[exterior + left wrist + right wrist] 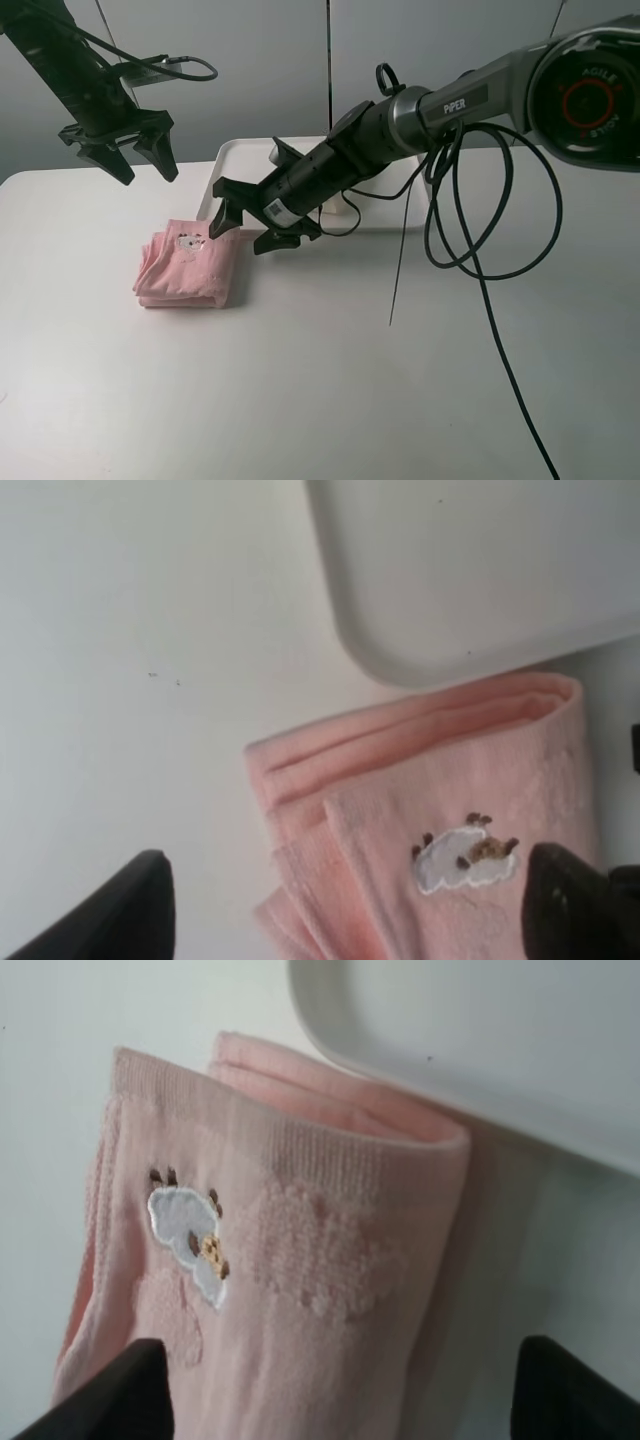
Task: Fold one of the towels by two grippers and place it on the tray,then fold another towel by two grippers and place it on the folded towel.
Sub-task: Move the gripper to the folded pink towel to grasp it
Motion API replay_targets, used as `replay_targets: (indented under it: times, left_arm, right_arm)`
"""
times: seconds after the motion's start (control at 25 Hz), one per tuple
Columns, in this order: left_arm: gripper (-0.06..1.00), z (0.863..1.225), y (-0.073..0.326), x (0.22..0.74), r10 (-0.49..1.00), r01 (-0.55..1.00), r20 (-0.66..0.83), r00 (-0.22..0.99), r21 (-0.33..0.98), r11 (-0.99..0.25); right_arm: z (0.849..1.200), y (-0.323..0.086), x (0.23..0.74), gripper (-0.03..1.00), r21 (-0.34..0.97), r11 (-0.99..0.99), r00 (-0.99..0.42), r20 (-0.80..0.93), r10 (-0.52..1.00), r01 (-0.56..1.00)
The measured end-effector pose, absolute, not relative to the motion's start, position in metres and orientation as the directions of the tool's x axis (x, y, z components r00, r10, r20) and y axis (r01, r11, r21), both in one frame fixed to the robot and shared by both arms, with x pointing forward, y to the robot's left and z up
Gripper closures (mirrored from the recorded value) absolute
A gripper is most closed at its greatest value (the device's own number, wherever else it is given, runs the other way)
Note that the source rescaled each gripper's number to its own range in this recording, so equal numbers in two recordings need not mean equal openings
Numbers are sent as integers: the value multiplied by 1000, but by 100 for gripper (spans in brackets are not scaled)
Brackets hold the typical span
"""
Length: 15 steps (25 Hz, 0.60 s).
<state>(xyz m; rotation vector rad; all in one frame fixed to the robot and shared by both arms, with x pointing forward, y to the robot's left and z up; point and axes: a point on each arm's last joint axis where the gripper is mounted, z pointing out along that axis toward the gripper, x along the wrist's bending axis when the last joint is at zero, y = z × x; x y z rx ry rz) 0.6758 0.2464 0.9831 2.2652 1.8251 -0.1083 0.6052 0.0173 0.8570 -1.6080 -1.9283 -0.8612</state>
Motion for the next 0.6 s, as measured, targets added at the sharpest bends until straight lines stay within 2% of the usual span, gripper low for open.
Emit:
replay_targets:
  times: [0.32, 0.6]
  left_arm:
    - [4, 983, 246, 676, 954, 971, -199, 223, 136, -199]
    - [4, 983, 246, 678, 954, 969, -198, 224, 153, -196]
  right_arm:
    - [840, 28, 598, 23, 113, 77, -136, 729, 671, 991]
    - [834, 38, 593, 33, 109, 64, -124, 751, 648, 992]
